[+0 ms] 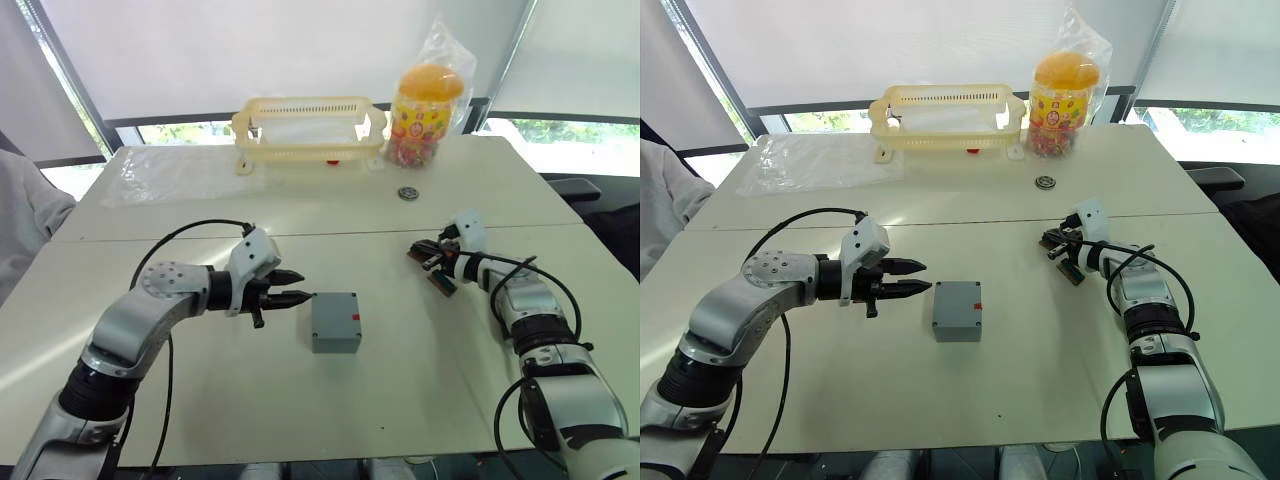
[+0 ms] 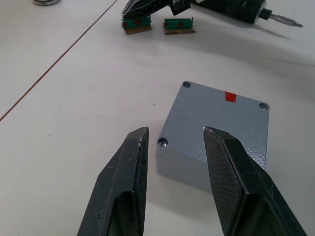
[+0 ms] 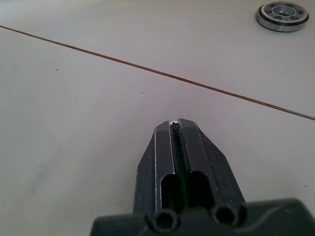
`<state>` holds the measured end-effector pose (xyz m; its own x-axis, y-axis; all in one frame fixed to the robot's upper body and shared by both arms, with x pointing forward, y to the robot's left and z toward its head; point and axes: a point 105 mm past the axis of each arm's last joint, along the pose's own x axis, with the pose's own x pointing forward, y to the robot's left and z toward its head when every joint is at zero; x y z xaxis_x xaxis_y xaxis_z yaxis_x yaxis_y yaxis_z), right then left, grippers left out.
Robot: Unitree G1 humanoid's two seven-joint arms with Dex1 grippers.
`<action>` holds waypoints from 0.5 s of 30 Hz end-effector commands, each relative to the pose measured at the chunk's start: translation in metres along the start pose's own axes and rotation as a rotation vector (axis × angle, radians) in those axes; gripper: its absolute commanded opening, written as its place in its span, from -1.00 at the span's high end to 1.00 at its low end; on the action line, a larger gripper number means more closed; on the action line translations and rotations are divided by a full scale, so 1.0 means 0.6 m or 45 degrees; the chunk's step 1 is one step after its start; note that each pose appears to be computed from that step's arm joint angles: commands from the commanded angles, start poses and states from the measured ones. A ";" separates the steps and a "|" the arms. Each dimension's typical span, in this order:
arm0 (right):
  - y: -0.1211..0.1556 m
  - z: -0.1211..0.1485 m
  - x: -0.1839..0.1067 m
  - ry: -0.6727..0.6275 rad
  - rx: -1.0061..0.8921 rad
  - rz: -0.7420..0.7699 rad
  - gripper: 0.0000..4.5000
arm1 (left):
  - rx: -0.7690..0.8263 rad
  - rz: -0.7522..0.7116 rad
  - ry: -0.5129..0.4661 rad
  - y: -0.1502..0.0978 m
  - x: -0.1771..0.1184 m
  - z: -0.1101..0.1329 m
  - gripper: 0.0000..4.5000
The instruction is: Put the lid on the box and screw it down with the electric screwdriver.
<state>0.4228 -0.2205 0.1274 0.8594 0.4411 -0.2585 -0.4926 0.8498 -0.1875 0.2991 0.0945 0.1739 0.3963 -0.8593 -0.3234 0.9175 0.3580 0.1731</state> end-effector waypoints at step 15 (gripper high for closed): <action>-0.011 0.074 -0.020 -0.148 -0.045 -0.014 0.98 | 0.037 -0.014 -0.026 -0.001 0.003 0.007 0.22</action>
<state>0.4225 -0.2163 0.1513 0.8631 0.4603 -0.2077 -0.4976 0.8454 -0.1941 0.3008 0.0940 0.1699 0.3902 -0.8608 -0.3269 0.9204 0.3545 0.1651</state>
